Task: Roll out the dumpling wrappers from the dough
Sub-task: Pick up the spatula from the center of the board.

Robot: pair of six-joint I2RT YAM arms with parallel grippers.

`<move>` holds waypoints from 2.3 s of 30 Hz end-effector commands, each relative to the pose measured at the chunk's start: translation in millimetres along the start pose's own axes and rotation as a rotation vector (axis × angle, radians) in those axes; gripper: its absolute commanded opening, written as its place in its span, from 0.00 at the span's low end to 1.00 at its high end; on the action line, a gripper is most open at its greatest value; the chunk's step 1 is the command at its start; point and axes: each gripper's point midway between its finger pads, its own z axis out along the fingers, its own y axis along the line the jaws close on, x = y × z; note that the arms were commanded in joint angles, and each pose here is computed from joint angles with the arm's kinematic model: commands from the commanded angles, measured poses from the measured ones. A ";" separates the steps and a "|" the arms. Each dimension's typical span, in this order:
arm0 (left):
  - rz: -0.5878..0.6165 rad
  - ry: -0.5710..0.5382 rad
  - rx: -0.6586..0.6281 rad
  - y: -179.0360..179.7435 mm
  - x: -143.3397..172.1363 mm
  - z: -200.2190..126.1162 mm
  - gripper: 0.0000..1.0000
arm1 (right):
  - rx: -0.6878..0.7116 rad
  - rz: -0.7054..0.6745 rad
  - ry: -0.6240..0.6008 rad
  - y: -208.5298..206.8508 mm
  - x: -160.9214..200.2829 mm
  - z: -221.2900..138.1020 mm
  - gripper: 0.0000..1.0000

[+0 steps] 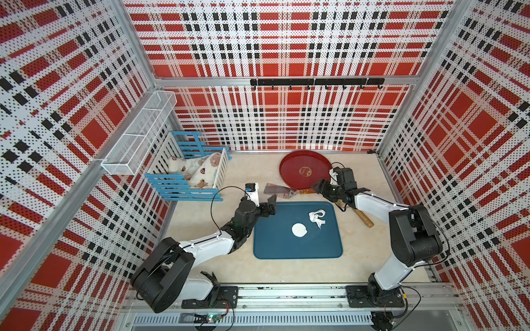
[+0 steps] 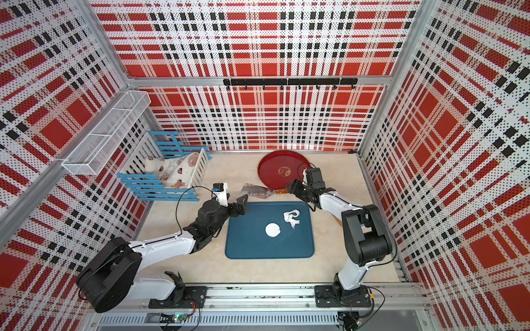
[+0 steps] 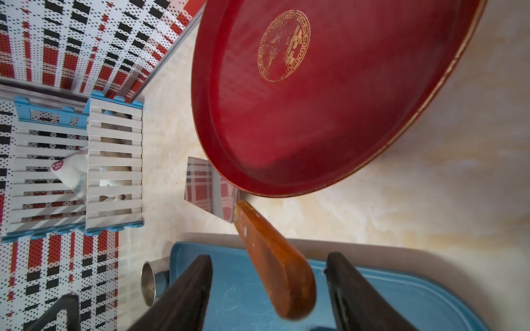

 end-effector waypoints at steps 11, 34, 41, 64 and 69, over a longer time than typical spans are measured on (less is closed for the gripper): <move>-0.008 -0.017 0.029 -5.0 -3.9 1.8 0.99 | -0.057 0.035 -0.057 2.7 -2.9 23.7 0.53; -0.009 -0.014 0.029 -4.6 -2.9 1.7 0.99 | -0.072 -0.001 -0.076 10.4 -11.3 24.2 0.06; -0.010 -0.026 0.020 -2.8 -5.4 -0.4 0.99 | -0.109 -0.066 -0.099 38.7 -27.6 -0.6 0.00; -0.038 -0.067 0.009 1.7 -18.0 -11.9 0.99 | -0.012 -0.170 -0.191 60.4 -12.7 -208.0 0.00; -0.080 -0.046 0.029 -3.7 -22.6 -15.4 0.99 | 0.036 -0.151 -0.165 44.4 8.5 -239.1 0.00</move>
